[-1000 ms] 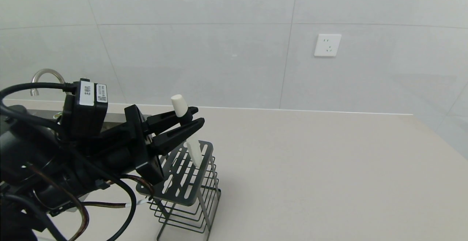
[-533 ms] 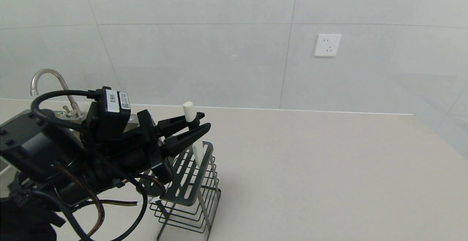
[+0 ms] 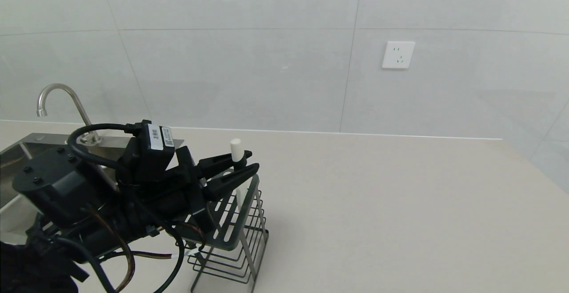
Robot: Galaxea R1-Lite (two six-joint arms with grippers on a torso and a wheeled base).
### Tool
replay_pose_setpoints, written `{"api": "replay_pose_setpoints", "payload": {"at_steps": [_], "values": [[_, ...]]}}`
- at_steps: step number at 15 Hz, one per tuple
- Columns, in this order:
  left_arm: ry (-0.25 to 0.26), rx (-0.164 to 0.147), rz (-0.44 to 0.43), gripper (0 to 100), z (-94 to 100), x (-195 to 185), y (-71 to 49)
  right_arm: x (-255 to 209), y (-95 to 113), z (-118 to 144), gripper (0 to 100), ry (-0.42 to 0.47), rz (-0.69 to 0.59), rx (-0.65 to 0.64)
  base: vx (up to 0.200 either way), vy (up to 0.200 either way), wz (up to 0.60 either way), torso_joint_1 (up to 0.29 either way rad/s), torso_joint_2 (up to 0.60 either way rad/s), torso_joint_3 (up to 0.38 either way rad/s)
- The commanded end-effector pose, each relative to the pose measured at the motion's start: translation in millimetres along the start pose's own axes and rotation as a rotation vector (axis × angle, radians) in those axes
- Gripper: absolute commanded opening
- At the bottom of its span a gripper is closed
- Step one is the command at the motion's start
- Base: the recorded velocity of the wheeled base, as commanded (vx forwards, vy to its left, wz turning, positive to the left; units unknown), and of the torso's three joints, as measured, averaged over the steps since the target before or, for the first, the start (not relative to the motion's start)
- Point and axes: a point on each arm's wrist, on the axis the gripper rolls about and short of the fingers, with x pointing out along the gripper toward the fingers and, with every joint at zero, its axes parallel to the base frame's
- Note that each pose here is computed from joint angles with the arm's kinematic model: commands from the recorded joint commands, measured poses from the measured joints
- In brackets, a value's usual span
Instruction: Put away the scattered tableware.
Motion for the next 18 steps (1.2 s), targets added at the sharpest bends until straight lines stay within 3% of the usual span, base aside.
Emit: {"api": "replay_pose_setpoints", "payload": {"at_steps": [1,6,8,13,14,15,16,17,18], "values": [[0.015,-0.009,-0.001,100,-4.5,1.5,0.3,0.1,0.0,0.0,100,0.002,0.0,0.0,0.0,0.0,0.0,0.0,0.0,0.0],[0.007,-0.006,0.0,100,-2.7,1.2,0.4,0.1,0.0,0.0,100,0.002,0.0,0.0,0.0,0.0,0.0,0.0,0.0,0.0],[-0.021,0.01,0.005,100,2.9,0.9,1.1,0.1,0.0,0.2,100,0.001,0.0,0.0,0.0,0.0,0.0,0.0,0.0,0.0],[-0.201,0.124,0.059,100,58.7,-34.9,-7.3,0.1,0.0,0.0,100,0.002,0.0,0.0,0.0,0.0,0.0,0.0,0.0,0.0],[-0.203,0.126,0.063,100,59.4,-36.1,-7.2,0.1,0.0,0.0,100,0.002,0.0,0.0,0.0,0.0,0.0,0.0,0.0,0.0],[-0.251,0.177,0.116,100,75.0,-60.2,-11.7,0.0,0.0,0.0,100,0.001,0.0,0.0,0.0,0.0,0.0,0.0,0.0,0.0],[-0.27,0.206,0.154,100,81.0,-78.5,-17.5,0.1,0.0,0.2,100,0.001,0.0,0.0,0.0,0.0,0.0,0.0,0.0,0.0],[-0.273,0.235,0.207,100,82.7,-101.7,-26.6,0.1,0.0,0.2,100,0.001,0.0,0.0,0.0,0.0,0.0,0.0,0.0,0.0],[-0.258,0.245,0.246,100,78.2,-123.1,-40.2,0.1,0.0,0.2,100,0.001,0.0,0.0,0.0,0.0,0.0,0.0,0.0,0.0]]}}
